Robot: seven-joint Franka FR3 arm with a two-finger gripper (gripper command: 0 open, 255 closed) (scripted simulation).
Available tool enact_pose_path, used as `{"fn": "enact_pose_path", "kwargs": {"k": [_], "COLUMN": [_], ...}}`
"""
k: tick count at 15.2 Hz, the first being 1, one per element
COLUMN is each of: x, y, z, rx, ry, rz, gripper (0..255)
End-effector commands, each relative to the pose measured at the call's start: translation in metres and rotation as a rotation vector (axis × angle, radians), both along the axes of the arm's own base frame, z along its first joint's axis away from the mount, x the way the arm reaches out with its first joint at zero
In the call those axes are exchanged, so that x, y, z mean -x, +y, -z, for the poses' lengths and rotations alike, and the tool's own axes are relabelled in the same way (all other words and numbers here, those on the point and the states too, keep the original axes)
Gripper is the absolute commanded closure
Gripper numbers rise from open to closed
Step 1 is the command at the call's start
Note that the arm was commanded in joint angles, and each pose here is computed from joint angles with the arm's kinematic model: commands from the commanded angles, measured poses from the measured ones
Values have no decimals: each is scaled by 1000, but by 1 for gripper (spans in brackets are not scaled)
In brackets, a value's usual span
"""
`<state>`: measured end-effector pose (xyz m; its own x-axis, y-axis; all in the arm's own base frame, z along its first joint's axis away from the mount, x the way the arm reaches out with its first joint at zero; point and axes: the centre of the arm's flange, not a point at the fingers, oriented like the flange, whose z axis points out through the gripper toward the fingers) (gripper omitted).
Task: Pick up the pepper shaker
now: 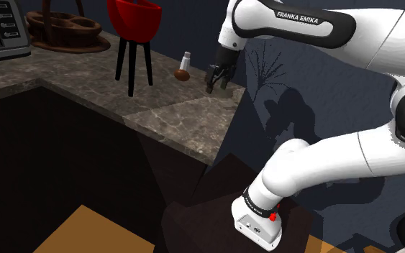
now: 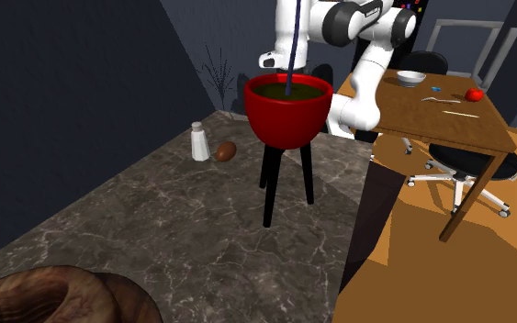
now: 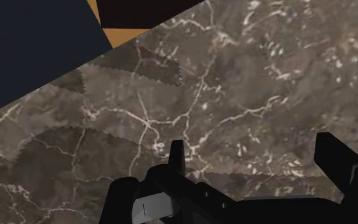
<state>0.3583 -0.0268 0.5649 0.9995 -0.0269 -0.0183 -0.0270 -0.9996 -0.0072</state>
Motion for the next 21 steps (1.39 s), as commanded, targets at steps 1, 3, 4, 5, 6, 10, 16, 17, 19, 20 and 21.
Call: {"fn": "enact_pose_path", "kwargs": {"k": [1,3,4,5,6,10,16,17,19,20,21], "x": [-25,-47,-58,-69,-80,-125,-190,-201,-222,-233,-244], "y": [-8,-15,-19,-23,-27,-42,-65,-69,-77,-81,-85], "z": [-3,-7,-9,-11,-13,-22,-39,-42,-49,-52,-56], "rx": [10,18,23,27,32,49,76,80,89,94,98], "ry": [-16,-30,-38,-45,-53,-82,-126,-134,-149,-156,-163], "rz": [3,6,8,10,11,18,27,29,32,34,35], "gripper": [0,0,0,0,0,0,0,0,0,0,0]}}
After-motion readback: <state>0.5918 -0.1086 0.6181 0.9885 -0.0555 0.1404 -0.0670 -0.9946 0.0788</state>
